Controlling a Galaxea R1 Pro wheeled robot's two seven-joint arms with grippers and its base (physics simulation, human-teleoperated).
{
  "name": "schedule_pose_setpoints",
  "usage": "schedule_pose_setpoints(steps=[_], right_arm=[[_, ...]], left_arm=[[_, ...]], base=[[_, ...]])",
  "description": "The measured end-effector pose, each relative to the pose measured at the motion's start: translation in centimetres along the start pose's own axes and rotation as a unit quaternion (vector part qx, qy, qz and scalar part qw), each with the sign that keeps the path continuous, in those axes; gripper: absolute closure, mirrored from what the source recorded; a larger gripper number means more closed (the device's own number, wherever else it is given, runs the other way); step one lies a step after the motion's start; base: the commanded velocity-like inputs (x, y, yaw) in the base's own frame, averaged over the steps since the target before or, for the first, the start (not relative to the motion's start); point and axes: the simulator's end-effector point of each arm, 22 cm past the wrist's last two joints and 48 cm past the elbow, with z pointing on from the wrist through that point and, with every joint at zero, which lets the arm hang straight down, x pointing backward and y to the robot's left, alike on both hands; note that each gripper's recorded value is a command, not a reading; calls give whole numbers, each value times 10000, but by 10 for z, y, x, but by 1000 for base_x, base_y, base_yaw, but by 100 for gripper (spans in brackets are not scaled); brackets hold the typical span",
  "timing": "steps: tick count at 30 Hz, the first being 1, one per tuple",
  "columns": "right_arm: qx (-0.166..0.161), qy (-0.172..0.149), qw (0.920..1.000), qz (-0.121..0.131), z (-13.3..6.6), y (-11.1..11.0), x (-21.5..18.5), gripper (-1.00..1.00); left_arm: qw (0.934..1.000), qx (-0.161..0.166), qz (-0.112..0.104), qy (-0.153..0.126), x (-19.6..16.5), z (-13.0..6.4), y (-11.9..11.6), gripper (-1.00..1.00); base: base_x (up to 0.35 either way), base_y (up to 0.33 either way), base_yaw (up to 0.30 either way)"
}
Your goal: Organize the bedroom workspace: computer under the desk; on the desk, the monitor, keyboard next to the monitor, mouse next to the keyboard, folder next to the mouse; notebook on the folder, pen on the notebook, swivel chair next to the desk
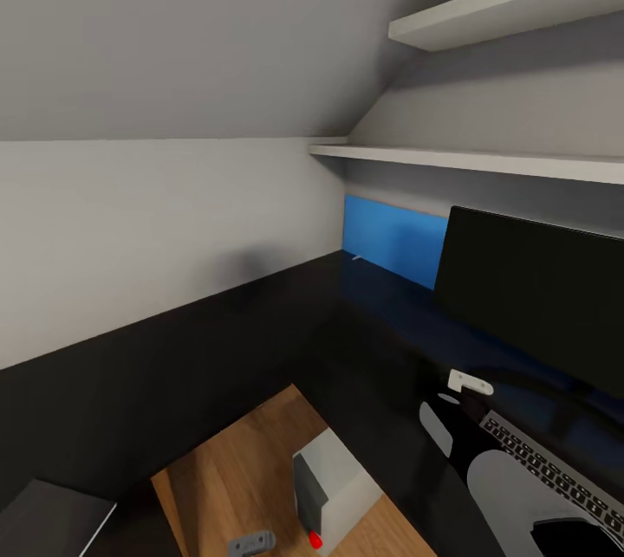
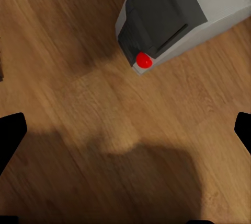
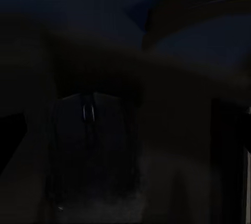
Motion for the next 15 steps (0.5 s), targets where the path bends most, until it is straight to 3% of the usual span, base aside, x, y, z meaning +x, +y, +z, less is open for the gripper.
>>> schedule_pose_setpoints(steps=[5,15], right_arm=[[-55,-113,9999,67,-2,5,-12,-100],[-83,-282,9994,164,-6,6,-26,-100]], left_arm=[[10000,0,-6,0,0,0,0,-100],[10000,8,-5,-43,-4,-1,-1,-100]], base=[[0,0,34],[0,0,178]])
